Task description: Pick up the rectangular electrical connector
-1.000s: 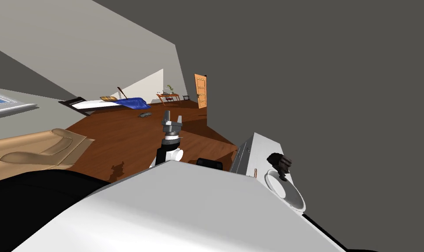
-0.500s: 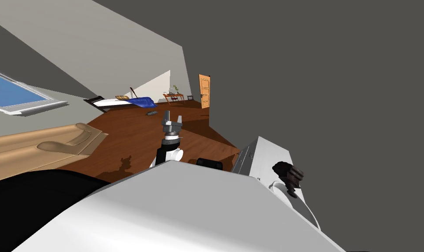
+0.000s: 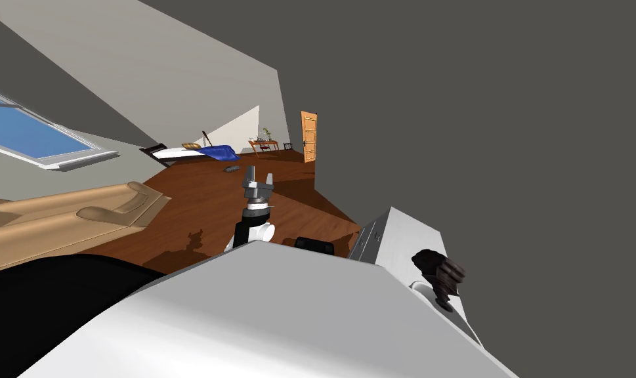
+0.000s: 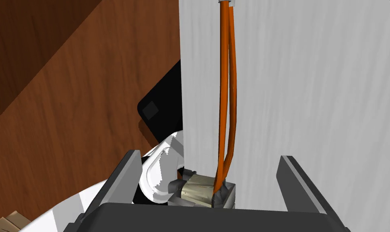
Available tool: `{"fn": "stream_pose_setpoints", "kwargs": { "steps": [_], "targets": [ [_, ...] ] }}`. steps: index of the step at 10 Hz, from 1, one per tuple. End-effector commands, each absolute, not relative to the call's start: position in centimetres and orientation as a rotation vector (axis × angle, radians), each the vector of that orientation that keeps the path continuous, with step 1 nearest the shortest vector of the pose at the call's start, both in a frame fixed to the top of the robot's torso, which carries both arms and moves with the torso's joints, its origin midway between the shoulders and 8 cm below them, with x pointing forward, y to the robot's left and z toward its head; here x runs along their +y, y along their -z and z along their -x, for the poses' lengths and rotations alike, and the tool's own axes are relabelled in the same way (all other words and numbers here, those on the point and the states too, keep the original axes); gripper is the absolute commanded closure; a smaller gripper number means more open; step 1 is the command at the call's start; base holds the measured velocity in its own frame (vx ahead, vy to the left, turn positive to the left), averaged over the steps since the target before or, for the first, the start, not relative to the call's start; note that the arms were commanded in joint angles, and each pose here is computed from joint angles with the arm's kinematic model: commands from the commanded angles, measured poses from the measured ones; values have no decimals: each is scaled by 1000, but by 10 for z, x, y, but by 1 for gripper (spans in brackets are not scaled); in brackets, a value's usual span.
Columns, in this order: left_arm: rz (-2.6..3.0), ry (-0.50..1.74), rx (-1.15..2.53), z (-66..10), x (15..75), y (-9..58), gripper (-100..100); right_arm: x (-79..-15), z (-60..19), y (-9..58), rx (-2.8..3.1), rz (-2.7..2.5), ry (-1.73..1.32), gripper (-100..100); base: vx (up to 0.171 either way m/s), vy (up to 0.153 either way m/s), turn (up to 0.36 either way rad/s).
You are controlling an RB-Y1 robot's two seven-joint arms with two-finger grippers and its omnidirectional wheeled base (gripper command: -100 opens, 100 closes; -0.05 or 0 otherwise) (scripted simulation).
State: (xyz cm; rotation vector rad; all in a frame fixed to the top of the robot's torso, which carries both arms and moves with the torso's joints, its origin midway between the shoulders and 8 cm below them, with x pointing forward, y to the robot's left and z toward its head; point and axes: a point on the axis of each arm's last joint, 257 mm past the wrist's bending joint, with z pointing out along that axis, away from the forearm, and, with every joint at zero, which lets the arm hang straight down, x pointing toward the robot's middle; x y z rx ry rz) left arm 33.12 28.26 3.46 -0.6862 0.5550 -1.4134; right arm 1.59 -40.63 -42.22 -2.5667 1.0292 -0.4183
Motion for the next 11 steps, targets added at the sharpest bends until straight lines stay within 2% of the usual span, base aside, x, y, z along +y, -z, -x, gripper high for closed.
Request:
{"fn": "stream_pose_setpoints", "kwargs": {
  "steps": [1,4,5,9,10,11],
  "targets": [
    [686,1413,555,-331,283,-35,0,-403,-16,433,1031,2566,419,-100,22,-7,5],
    [686,1413,555,-331,283,-35,0,-400,-17,440,1031,2564,419,-100,30,-7,4],
    [686,1413,555,-331,283,-35,0,-400,-17,441,1030,2565,419,100,0,0,0],
    [686,1413,555,-331,283,-35,0,-400,-17,441,1027,2567,420,100,0,0,3],
    [686,1413,555,-331,283,-35,0,-400,-17,441,1027,2567,420,0,0,0,0],
    [686,1413,555,-331,283,-35,0,-404,-16,429,1030,2566,419,100,-33,13,-8]
  ]
}}
